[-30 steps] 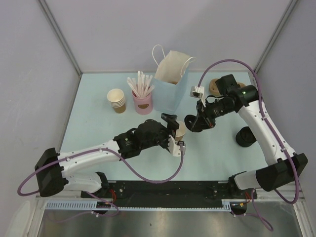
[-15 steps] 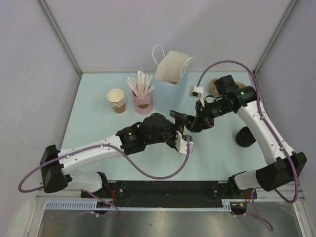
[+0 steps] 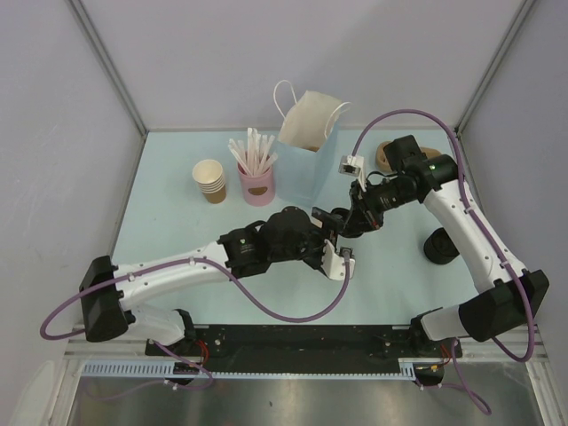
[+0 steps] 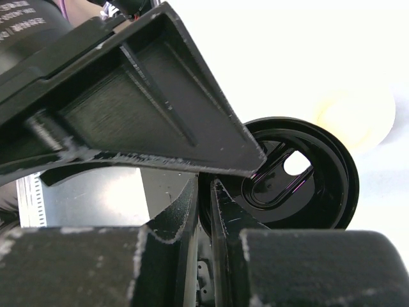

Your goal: Pack the takeout coffee

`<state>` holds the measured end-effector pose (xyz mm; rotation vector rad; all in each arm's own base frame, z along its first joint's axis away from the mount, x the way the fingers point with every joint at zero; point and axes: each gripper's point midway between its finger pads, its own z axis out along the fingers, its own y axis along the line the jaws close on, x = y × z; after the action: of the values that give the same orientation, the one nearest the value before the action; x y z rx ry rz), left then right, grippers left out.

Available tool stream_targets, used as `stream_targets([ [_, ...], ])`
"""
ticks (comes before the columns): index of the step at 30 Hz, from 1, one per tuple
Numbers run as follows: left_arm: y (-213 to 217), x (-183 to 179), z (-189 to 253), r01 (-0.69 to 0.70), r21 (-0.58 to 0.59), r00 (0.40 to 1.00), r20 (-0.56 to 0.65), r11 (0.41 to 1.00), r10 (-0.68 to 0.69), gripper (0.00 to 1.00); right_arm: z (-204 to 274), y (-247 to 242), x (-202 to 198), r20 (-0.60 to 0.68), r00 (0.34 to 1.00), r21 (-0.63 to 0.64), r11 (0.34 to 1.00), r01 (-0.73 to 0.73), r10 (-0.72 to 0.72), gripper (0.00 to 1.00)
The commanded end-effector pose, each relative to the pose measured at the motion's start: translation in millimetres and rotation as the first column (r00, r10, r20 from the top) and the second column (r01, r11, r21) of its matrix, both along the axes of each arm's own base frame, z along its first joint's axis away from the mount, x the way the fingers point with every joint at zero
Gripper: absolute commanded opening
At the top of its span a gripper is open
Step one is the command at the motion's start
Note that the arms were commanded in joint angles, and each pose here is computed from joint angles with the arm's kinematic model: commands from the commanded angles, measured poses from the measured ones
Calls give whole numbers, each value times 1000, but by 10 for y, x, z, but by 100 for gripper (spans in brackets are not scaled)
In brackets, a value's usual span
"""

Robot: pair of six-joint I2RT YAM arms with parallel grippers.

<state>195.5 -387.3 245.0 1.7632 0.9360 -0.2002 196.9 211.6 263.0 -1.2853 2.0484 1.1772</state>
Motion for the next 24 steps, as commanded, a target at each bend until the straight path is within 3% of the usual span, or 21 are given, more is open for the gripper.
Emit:
stream_targets([
  [1,-108,-25,259,2,-68,1000,-10,998,-3,80,-5,18,51,4,1000,3,1000,13,-13,5],
  [6,-138,-53,216,9,-53,1000,-16,999,-10,58,-13,19,58,3,1000,2,1000,14,-14,5],
  [14,-147,-37,209,-5,-56,1000,-12,998,4,52,-7,12,54,11,1000,1,1000,16,-16,5],
  [20,-173,-8,182,-25,-55,1000,-10,998,25,32,-10,12,51,10,1000,-2,1000,18,-18,5],
  [24,-198,16,174,-40,-55,999,-1,998,40,24,-1,11,47,17,1000,-2,1000,18,-18,5],
])
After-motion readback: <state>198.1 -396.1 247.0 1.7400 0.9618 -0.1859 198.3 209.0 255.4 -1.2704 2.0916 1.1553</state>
